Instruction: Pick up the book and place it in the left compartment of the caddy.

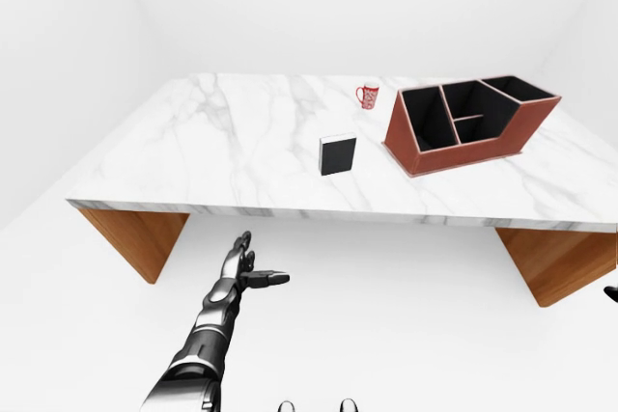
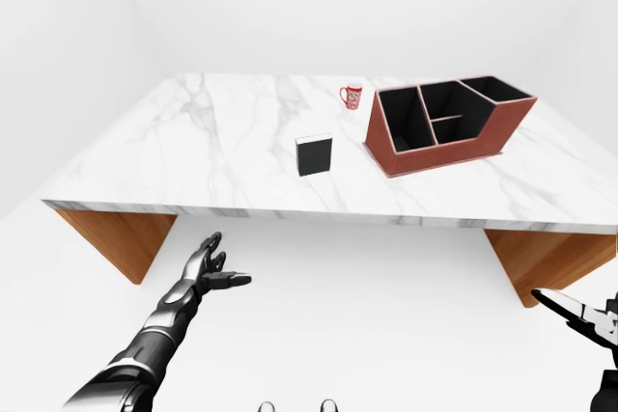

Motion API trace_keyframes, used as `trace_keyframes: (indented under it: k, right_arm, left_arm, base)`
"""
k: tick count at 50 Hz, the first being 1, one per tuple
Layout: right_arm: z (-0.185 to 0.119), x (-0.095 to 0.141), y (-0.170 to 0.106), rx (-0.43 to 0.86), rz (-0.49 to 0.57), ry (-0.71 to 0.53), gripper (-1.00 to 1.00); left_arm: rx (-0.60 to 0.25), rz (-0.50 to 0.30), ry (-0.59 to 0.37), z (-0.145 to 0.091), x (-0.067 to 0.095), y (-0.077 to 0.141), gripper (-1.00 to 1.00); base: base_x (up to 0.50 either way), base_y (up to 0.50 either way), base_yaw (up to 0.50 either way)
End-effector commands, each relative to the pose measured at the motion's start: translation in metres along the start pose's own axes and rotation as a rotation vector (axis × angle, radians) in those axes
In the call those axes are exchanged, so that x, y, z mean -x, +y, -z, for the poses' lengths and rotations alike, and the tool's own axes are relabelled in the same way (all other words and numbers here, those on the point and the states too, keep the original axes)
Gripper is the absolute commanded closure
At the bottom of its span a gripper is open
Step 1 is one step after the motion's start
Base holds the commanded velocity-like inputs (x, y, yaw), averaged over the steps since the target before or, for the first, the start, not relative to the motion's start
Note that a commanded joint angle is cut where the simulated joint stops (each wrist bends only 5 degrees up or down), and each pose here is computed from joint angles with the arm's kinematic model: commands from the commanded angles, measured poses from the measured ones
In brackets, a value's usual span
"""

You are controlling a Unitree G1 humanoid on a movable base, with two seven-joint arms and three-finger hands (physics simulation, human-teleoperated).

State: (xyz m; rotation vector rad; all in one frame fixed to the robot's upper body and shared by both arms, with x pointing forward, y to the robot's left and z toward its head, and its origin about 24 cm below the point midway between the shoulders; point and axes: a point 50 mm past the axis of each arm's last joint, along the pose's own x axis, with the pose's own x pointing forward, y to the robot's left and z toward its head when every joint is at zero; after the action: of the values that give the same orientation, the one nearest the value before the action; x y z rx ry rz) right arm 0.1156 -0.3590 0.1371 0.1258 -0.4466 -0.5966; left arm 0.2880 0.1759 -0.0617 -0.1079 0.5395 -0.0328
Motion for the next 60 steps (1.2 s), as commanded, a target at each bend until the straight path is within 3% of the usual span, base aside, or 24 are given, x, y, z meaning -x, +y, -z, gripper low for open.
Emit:
trace_keyframes:
  k: [1, 30, 52, 60]
  right_arm:
    - [0.001, -0.001, 0.0, -0.001, -0.004, 0.002, -1.0]
    - [-0.001, 0.001, 0.0, -0.003, -0.011, -0.003, -1.0]
    - [0.003, 0.0, 0.001, -0.006, -0.012, 0.011, -1.0]
    - [-0.001, 0.001, 0.001, -0.004, -0.012, -0.001, -1.0]
  left_arm:
    - [-0.002, 0.0, 0.004, 0.0, -0.001, 0.0, -1.0]
    - [-0.044, -0.014, -0.127, -0.014, 0.009, -0.004, -1.0]
    - [-0.034, -0.012, -0.074, -0.009, 0.004, -0.003, -1.0]
    - [-0.044, -0.014, -0.102, -0.012, 0.006, -0.004, -1.0]
  base:
    - [0.0, 0.0, 0.24]
    - [0.0, 0.0, 0.24]
    - [0.0, 0.0, 0.24]
    - [0.0, 0.0, 0.24]
